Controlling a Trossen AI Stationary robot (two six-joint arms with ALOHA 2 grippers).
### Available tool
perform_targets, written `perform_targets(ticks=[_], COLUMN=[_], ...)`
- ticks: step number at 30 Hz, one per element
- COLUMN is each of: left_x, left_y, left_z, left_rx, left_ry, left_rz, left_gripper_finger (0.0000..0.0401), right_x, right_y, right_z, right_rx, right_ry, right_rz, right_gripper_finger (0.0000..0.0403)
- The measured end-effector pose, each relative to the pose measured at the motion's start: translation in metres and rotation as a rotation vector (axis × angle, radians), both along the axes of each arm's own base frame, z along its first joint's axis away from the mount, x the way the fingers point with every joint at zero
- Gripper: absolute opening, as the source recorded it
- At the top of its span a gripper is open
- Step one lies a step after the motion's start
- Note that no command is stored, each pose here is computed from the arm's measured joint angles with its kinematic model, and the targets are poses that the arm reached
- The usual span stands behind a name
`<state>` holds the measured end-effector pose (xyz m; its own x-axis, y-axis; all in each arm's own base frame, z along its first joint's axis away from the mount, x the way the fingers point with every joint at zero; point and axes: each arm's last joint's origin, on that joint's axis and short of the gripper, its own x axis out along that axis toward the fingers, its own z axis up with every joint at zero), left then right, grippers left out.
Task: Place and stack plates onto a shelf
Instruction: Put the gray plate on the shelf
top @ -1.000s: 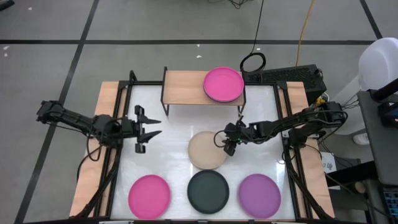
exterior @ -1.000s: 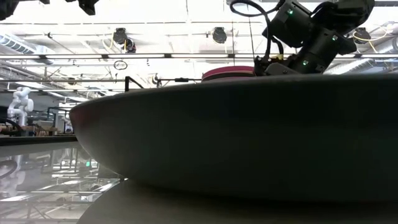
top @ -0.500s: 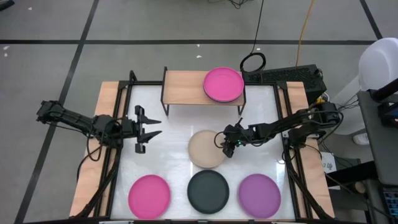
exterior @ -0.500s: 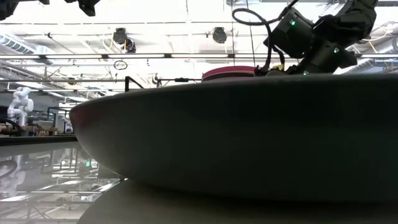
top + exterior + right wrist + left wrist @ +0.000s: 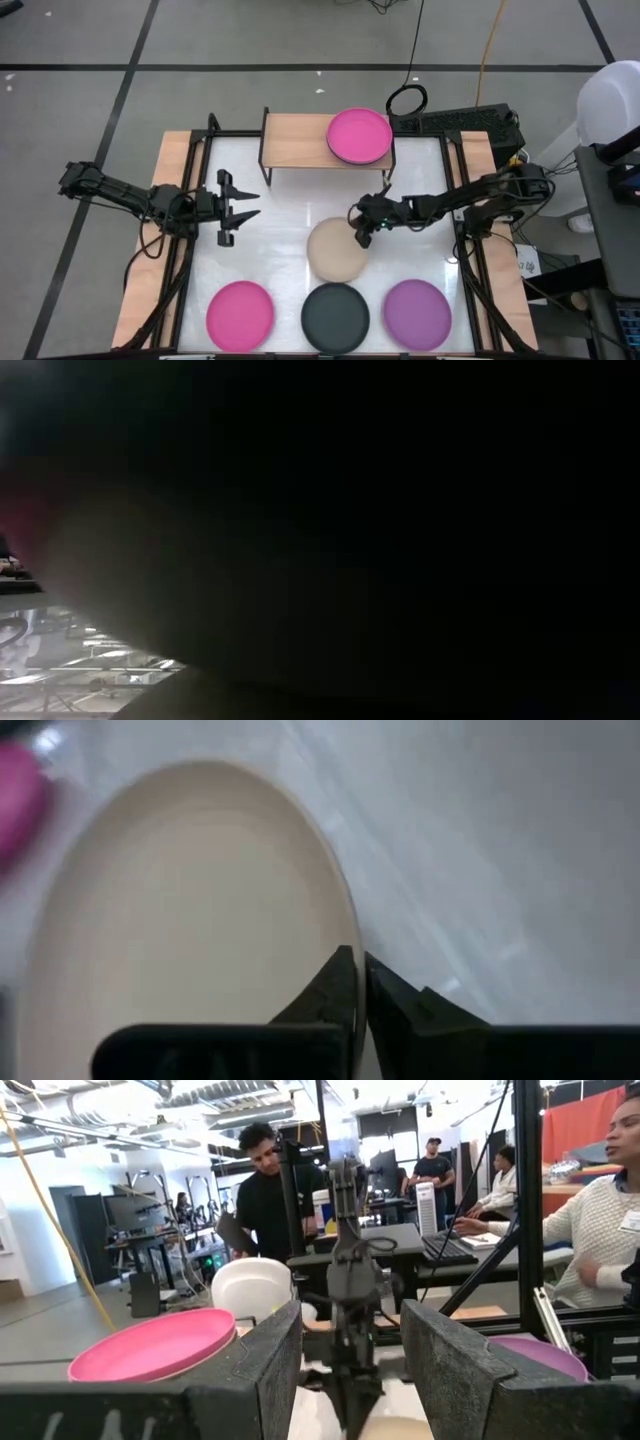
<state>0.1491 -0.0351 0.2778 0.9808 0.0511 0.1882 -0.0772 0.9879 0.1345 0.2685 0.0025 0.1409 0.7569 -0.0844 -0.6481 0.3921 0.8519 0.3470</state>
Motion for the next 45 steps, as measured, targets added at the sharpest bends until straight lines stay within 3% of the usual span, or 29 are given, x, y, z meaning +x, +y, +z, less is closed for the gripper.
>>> perform_targets(ticks=[9,14,18,21,26,30,35,40,45], left_x=[-0.001,-0.001,-0.002,-0.002,-0.002,-0.002,-0.002,-0.002,-0.002], left_y=[0.000,0.000,0.001,0.001,0.001,0.001,0.001,0.001,0.001], left_z=[0.004,0.006,0.008,0.008,0.008,0.008,0.008,0.007,0.007], left_rx=[-0.050,-0.054,-0.060,-0.056,-0.056,-0.055,-0.051,-0.050,-0.050], left_ry=[-0.041,-0.064,-0.087,-0.086,-0.086,-0.086,-0.080,-0.079,-0.079], left_rz=[-0.006,-0.006,-0.006,-0.005,-0.005,-0.005,-0.004,-0.004,-0.004], left_gripper_finger=[0.0177,0.0177,0.0177,0.0177,0.0177,0.0177,0.0177,0.0177,0.0177], right_x=[-0.003,0.001,0.015,0.027,0.049,0.064,0.077,0.083,0.086], right_y=[-0.010,-0.032,-0.055,-0.078,-0.128,-0.168,-0.200,-0.218,-0.222], right_z=[0.067,0.111,0.154,0.181,0.204,0.199,0.167,0.140,0.134], right_rx=[-0.050,-0.171,-0.276,-0.363,-0.427,-0.379,-0.300,-0.271,-0.276], right_ry=[-0.408,-0.553,-0.606,-0.561,-0.481,-0.433,-0.344,-0.282,-0.280], right_rz=[-0.017,-0.102,-0.150,-0.194,-0.303,-0.324,-0.309,-0.331,-0.334], right_gripper_finger=[0.0001,0.0001,0.0001,0.0000,0.0000,0.0000,0.0000,0.0000,0.0000])
